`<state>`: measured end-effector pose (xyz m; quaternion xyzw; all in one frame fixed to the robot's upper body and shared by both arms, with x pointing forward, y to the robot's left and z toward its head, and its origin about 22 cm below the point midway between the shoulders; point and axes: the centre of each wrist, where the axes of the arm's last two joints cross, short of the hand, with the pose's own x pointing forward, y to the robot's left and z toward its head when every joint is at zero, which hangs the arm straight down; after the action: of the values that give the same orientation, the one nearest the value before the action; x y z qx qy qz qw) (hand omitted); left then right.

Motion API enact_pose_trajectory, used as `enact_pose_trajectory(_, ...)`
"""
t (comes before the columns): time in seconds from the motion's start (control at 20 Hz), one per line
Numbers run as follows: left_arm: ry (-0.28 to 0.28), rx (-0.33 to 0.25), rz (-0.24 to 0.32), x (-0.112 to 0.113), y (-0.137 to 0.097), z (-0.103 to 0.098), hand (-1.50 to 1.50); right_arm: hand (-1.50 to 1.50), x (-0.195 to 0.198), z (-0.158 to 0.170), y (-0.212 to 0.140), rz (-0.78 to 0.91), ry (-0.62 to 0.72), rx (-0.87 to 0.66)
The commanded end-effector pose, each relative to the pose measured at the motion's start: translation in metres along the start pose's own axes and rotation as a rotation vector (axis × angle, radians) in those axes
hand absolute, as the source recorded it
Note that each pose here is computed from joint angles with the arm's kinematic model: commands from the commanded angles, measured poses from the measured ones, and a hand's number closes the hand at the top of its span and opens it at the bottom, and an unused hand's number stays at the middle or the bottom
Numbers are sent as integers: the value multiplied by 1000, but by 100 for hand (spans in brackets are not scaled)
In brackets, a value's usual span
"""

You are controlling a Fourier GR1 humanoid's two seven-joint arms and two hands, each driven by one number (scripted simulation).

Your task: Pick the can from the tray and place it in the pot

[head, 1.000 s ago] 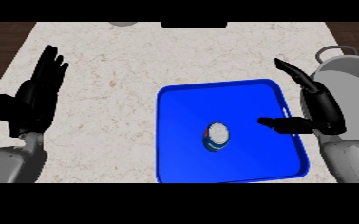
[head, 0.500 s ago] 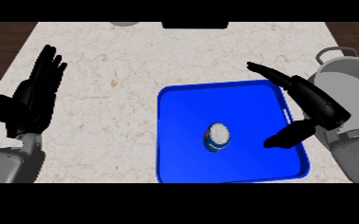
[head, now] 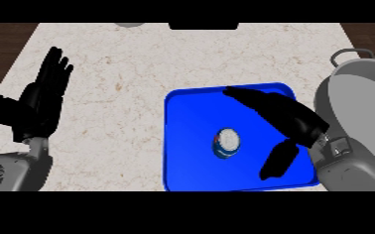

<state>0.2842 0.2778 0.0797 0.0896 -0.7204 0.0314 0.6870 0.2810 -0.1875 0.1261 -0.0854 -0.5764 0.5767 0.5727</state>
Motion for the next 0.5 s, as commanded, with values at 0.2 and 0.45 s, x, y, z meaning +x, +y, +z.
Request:
enact_pose_trajectory(0.2,-13,1,-13,-4,0,3,0,-150,23,-27,42,2,36,56)
enact_pose_trajectory(0.45,9,-8,-4,-7,6,0,0,-150,15,-23,36,36,114,79)
